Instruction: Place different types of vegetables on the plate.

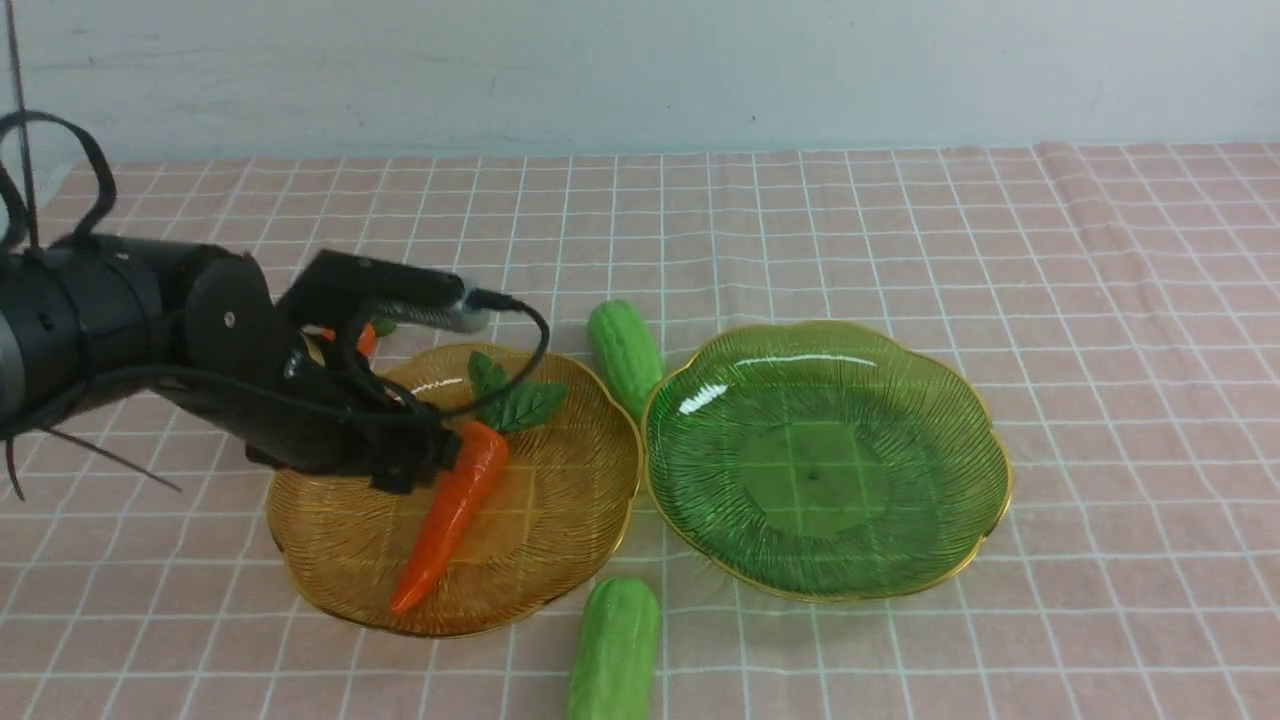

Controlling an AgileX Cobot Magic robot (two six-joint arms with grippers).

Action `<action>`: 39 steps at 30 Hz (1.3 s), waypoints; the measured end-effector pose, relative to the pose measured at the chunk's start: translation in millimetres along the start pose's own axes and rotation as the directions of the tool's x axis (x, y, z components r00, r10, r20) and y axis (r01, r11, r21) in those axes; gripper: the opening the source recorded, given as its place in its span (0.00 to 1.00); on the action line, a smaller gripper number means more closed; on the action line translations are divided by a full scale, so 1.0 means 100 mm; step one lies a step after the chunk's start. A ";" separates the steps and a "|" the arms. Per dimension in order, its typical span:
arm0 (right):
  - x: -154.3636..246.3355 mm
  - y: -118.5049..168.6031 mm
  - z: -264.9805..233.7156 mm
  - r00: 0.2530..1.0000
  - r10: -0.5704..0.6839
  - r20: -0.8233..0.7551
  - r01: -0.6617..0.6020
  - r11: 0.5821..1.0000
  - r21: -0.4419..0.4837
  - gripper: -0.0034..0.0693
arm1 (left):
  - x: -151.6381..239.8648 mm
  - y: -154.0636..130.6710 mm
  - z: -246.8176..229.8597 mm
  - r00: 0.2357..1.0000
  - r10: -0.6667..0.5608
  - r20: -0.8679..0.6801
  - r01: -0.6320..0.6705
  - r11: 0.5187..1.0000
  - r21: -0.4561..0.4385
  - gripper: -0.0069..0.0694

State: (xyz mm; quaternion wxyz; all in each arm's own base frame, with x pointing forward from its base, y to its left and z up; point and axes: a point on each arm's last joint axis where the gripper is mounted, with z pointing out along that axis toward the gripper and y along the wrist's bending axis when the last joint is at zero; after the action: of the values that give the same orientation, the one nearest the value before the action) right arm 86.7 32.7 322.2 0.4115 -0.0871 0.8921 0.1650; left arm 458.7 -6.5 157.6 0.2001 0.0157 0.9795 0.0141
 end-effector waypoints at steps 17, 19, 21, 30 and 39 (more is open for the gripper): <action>-0.29 0.08 -0.03 0.997 0.069 0.034 -0.066 0.994 -0.093 0.03 | -0.12 0.10 -1.57 0.992 -0.080 0.098 0.074 0.995 0.061 0.33; -0.34 0.09 0.01 0.997 0.078 0.017 -0.076 0.989 -0.125 0.03 | -0.07 -0.02 -1.73 0.991 -0.057 0.121 0.043 0.992 0.114 0.33; -0.39 0.09 0.08 0.997 0.079 -0.008 -0.079 0.984 -0.161 0.03 | 0.01 -0.15 -1.89 0.990 -0.016 0.142 -0.006 0.988 0.156 0.33; -0.56 0.06 0.34 0.992 0.081 -0.094 -0.103 0.963 -0.249 0.03 | 0.63 -0.44 -1.51 0.999 0.041 -0.025 -0.033 0.969 0.246 0.33; -0.78 0.25 0.70 0.984 -0.024 -0.176 -0.027 0.960 -0.278 0.03 | 0.76 -0.48 -0.96 0.995 0.066 -0.072 -0.045 0.964 0.262 0.33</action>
State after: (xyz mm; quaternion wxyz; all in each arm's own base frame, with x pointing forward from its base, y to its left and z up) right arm 179.1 83.1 344.4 0.3136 -0.1579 0.8931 0.2811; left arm 350.0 -54.0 214.6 0.1564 0.0687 0.9793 -0.1084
